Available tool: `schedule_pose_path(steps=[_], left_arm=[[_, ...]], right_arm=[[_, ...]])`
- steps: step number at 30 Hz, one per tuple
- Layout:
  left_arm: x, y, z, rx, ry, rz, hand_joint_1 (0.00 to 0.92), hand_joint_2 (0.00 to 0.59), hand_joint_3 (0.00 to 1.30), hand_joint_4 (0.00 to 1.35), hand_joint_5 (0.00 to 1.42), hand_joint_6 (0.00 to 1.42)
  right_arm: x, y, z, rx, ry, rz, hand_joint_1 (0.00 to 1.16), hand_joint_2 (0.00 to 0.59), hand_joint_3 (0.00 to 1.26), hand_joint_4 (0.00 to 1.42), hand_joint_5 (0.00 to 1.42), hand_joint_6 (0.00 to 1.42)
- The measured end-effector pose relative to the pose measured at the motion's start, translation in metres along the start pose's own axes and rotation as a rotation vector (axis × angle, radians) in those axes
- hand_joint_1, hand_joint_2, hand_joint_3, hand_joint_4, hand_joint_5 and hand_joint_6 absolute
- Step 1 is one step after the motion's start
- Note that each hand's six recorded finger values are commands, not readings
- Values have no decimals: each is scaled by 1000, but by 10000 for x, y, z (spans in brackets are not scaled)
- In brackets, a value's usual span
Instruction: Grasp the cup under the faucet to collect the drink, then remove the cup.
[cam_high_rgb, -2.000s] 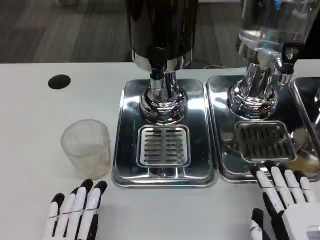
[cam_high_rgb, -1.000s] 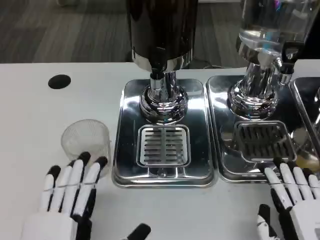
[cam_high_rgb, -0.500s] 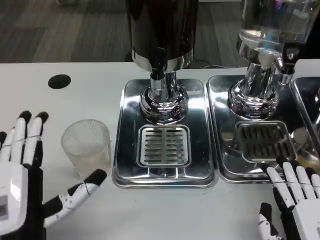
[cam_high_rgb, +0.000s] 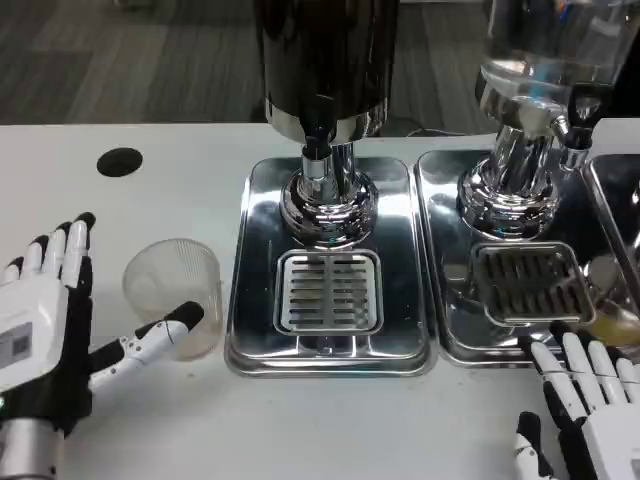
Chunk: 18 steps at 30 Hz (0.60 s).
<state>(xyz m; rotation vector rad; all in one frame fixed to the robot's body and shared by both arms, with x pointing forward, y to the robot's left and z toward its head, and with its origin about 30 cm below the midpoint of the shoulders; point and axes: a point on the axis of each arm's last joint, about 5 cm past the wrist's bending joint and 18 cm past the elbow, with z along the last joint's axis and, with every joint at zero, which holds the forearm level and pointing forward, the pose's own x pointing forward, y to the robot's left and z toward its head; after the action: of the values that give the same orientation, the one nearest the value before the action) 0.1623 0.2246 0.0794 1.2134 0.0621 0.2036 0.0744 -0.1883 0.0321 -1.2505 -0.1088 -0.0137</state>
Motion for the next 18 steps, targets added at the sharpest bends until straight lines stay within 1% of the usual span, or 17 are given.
schedule_pose_path(steps=[6,15,18], left_arm=[[106,-28,31,-28,0,-21,0,0,0,0,32,50],[189,-156,106,-35,-10,-95,0,1,0,0,110,148],[219,-179,148,-33,-15,-100,1,14,7,0,194,244]], right_arm=[[-13,10,-9,7,7,8,138,555,117,0,0,31],[-31,32,-27,9,16,23,138,555,127,0,0,46],[-33,34,-29,11,17,24,138,555,130,0,0,47]])
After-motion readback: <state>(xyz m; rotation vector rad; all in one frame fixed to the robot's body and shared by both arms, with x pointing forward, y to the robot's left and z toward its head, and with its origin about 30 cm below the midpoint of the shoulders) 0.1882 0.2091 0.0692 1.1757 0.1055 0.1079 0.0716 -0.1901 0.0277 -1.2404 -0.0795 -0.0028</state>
